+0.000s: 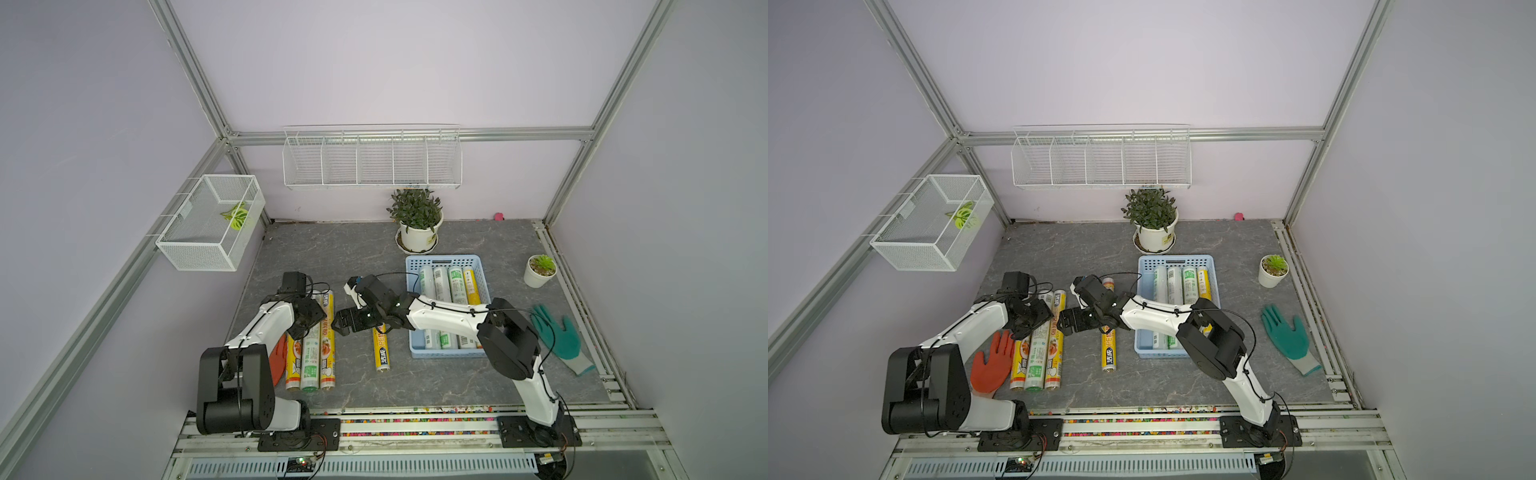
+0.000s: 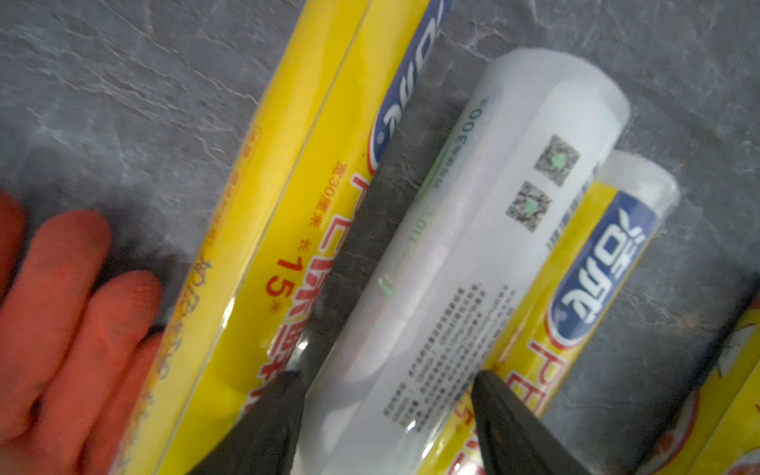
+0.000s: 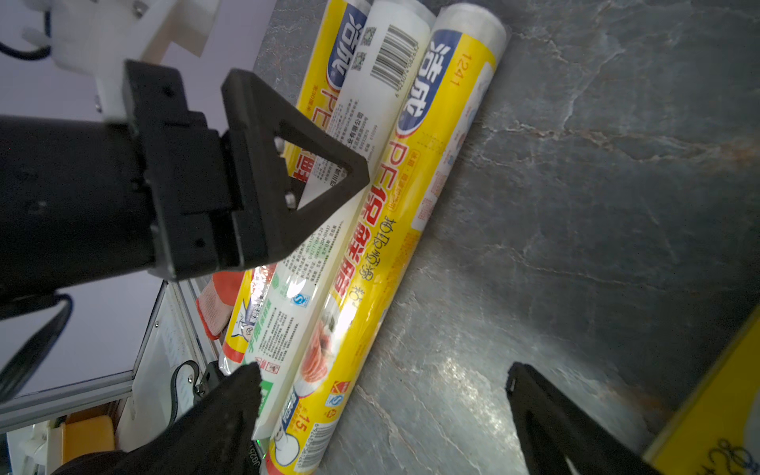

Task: Put the plastic wrap into the basket
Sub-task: Pick up the plastic wrap from the center of the board.

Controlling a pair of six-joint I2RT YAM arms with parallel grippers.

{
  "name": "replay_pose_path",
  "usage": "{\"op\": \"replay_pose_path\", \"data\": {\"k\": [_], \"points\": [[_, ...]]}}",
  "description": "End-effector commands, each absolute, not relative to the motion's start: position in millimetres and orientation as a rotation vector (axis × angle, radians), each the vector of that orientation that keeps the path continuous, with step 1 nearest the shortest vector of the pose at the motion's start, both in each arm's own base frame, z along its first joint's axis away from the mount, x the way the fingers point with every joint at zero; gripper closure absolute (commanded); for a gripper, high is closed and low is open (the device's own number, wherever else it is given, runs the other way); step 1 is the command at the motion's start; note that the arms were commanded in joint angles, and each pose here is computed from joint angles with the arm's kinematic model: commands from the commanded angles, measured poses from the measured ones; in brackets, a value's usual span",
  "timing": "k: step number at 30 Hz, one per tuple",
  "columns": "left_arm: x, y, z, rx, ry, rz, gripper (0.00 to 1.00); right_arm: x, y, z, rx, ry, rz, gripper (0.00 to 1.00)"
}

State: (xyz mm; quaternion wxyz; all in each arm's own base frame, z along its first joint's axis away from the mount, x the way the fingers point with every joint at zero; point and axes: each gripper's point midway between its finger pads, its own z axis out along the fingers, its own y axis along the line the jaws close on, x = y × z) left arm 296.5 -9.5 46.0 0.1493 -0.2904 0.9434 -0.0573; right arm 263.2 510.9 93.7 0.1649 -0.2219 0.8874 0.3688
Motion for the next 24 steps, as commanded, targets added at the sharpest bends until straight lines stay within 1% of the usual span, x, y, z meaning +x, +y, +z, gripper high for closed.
{"op": "replay_pose_path", "data": {"k": [1, 4, 11, 24], "points": [[292, -16, 48, -0.825, 2.777, -0.124, 0.29, 266, 511, 101, -0.619, 2.522, 1.056, 0.01], [289, -14, 49, -0.79, 2.777, -0.044, 0.27, 270, 504, 104, -0.598, 2.51, 1.041, 0.01], [285, -25, 30, -0.751, 2.842, -0.048, 0.26, 281, 482, 109, -0.532, 2.49, 1.037, 0.01], [283, -36, 11, -0.667, 2.917, -0.033, 0.27, 275, 470, 106, -0.521, 2.516, 1.034, 0.01]]}}
